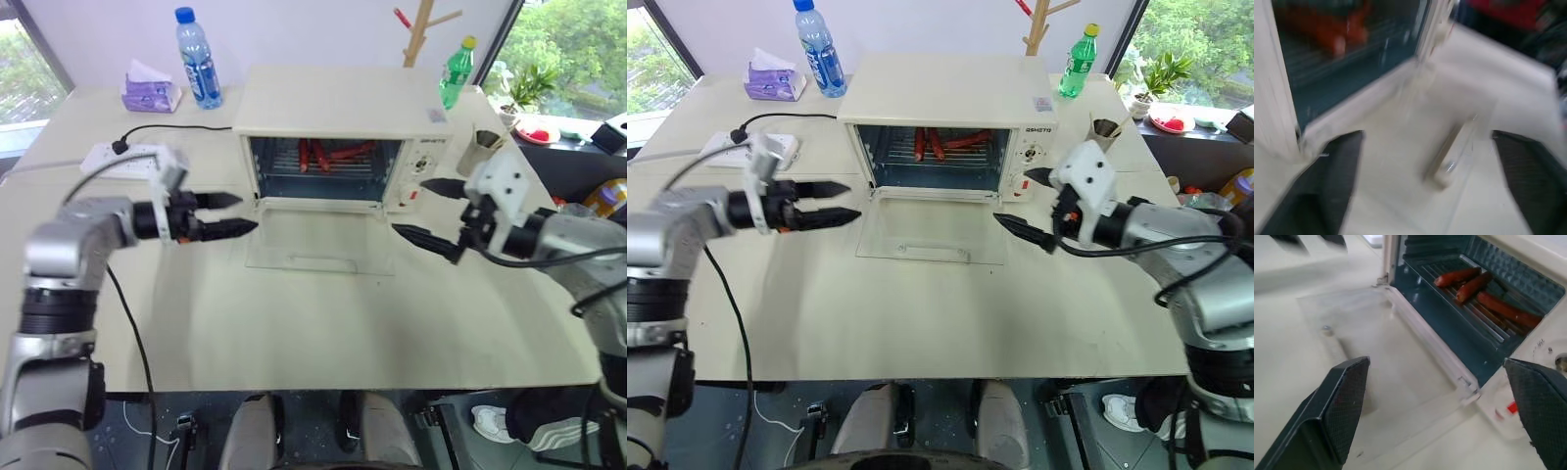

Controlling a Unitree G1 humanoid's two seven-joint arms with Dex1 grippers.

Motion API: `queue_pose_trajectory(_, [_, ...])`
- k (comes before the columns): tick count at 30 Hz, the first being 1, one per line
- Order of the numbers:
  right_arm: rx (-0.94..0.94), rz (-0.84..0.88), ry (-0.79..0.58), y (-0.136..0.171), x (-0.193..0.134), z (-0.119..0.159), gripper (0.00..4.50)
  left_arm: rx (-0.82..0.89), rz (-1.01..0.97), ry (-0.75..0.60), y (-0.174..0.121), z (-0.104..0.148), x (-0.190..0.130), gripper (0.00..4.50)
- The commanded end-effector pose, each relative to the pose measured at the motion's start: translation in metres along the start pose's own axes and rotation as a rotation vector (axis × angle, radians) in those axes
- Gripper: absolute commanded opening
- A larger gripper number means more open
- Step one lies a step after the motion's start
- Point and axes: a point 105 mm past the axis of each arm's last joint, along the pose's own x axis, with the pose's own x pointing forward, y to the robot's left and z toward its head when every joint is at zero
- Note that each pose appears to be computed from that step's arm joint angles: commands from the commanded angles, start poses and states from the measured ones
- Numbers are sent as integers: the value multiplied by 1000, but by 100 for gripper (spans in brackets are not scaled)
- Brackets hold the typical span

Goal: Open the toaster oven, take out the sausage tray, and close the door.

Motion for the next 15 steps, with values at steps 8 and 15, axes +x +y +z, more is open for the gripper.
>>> queue_pose_trajectory(8, [-516, -89, 88, -7, 84, -9, 450, 134, -78, 72, -6, 12, 11, 449])
queue_pose_trajectory(15, [-761, -151, 138, -24, 122, -20, 450, 198, -109, 119, 5, 9, 26, 449])
